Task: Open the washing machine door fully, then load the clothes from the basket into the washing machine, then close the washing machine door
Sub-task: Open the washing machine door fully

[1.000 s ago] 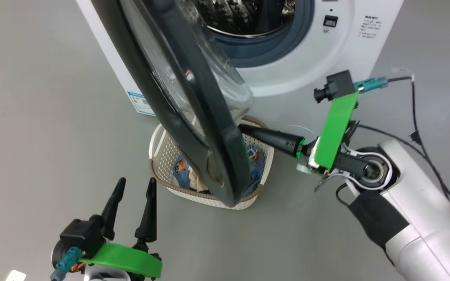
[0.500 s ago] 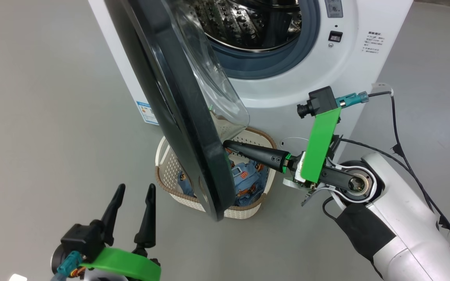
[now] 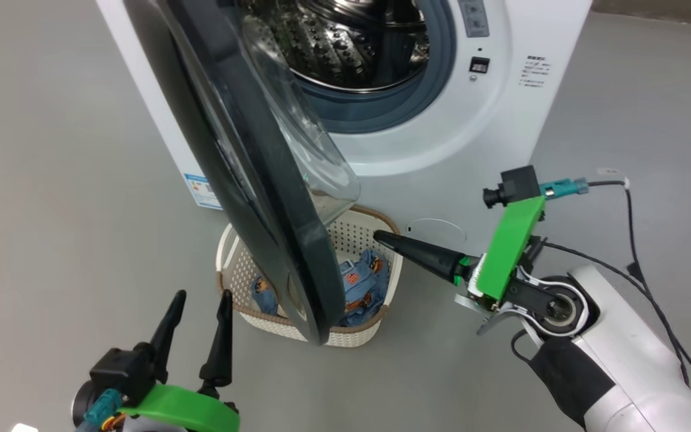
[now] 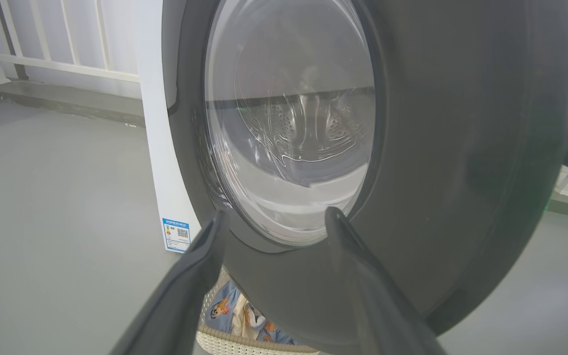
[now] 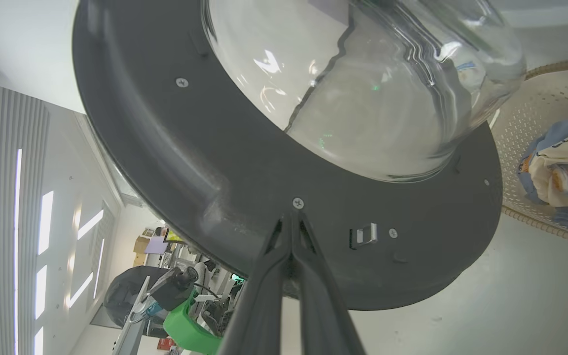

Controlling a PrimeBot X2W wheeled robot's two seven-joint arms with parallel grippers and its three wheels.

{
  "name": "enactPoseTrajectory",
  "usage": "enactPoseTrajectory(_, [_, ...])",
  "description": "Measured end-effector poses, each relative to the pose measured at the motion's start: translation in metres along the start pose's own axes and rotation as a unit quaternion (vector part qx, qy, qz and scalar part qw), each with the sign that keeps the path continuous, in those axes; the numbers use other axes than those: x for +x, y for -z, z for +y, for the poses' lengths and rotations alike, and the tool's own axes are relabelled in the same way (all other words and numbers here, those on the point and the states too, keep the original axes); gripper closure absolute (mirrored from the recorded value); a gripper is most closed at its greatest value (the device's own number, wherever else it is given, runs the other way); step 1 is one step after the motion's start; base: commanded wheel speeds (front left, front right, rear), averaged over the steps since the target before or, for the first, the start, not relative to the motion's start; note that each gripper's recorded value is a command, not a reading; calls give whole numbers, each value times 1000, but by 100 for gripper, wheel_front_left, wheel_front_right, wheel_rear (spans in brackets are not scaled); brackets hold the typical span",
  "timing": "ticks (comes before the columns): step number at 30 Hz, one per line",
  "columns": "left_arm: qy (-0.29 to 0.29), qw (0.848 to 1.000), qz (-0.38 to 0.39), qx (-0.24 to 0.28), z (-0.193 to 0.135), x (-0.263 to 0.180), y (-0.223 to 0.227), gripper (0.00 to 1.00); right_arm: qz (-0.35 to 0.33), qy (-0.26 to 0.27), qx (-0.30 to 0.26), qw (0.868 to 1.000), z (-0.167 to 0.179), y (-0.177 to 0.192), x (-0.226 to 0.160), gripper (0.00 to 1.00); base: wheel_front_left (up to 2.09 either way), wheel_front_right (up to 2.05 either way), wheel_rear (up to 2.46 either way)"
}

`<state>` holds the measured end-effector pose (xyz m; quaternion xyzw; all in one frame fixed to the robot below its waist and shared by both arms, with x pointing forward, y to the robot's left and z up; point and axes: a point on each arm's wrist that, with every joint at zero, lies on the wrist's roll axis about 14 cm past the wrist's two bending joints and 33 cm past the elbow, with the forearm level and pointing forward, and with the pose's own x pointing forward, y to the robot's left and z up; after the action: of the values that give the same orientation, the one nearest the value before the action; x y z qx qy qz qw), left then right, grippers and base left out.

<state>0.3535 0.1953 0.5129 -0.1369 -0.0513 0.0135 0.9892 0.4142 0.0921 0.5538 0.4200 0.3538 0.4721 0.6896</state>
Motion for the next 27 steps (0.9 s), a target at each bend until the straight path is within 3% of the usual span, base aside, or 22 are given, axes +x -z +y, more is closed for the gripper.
enactPoseTrajectory(1, [2,1000,0,1,0,1,0,0,-8,7,-1,1000,-4,-2,-5,0,0,0,0])
enactPoseTrajectory(14, [27,1000,9,3,-13,5,7,0,-97,124,-16,987,-65,-7,-73,0,0,0,0])
enactPoseTrajectory(27, [45,999,18,5,-21,3,13,0,-213,219,-66,950,-101,-22,-155,0,0,0,0])
